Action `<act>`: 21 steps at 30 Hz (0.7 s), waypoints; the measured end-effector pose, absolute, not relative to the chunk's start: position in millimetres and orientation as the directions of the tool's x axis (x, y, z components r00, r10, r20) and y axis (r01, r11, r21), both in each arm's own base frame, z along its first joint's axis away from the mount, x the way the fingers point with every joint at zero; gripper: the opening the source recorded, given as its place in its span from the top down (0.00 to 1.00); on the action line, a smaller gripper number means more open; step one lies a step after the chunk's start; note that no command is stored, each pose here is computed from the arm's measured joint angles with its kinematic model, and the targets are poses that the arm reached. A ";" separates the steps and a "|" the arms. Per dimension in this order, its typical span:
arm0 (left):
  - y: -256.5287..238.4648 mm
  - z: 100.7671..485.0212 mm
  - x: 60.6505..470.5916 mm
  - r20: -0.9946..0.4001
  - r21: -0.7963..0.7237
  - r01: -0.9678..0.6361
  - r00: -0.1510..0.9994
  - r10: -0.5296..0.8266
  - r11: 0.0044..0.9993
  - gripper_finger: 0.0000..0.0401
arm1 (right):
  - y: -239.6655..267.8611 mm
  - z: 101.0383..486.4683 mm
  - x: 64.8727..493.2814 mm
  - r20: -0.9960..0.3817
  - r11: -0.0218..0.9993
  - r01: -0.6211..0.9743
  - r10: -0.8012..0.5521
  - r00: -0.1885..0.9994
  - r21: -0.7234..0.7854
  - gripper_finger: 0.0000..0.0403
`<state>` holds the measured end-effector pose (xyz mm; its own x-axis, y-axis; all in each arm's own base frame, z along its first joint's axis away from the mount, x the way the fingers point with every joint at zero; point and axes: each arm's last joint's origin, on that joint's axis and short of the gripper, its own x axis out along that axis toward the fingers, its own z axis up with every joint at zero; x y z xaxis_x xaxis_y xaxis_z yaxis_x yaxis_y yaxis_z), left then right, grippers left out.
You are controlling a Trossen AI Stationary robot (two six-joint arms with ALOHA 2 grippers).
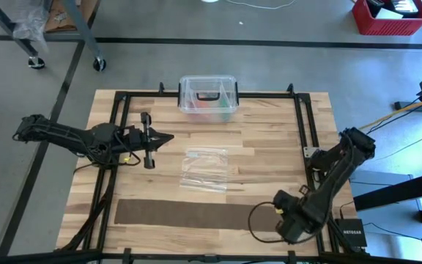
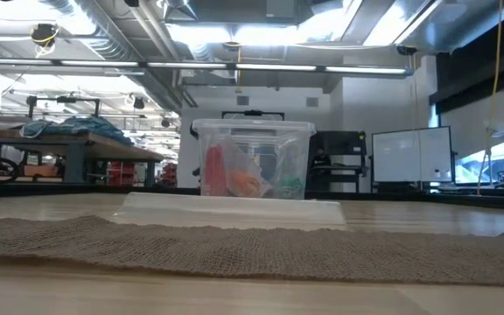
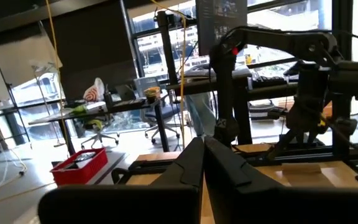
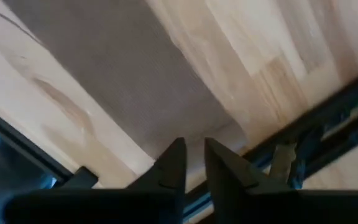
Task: Roll bandage
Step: Roll the brown bandage
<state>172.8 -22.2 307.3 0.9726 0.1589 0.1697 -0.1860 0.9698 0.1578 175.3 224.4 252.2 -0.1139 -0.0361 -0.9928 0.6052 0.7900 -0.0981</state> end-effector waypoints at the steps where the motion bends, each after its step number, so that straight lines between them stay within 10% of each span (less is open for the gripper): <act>1: -22.2 307.3 172.8 0.170 0.151 -0.185 0.973 0.159 0.971 0.99 | 226.8 250.8 172.8 -0.992 0.781 0.615 -0.046 -0.120 -0.110 0.77; 10: -22.1 307.2 172.9 0.169 0.052 -0.170 0.973 0.159 0.984 0.99 | 235.9 222.4 148.0 -0.979 0.689 0.703 -0.058 -0.193 -0.180 0.51; 21: -22.1 307.0 173.1 0.167 -0.003 -0.161 0.973 0.159 0.987 0.99 | 230.3 173.5 137.5 -0.971 0.633 0.755 0.021 -0.236 -0.170 0.49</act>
<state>173.1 -22.1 307.0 0.9729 0.1592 0.1674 -0.1610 0.9870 -0.0033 137.5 230.3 173.5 -0.2365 0.0212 -0.9714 0.7552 0.6331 -0.1700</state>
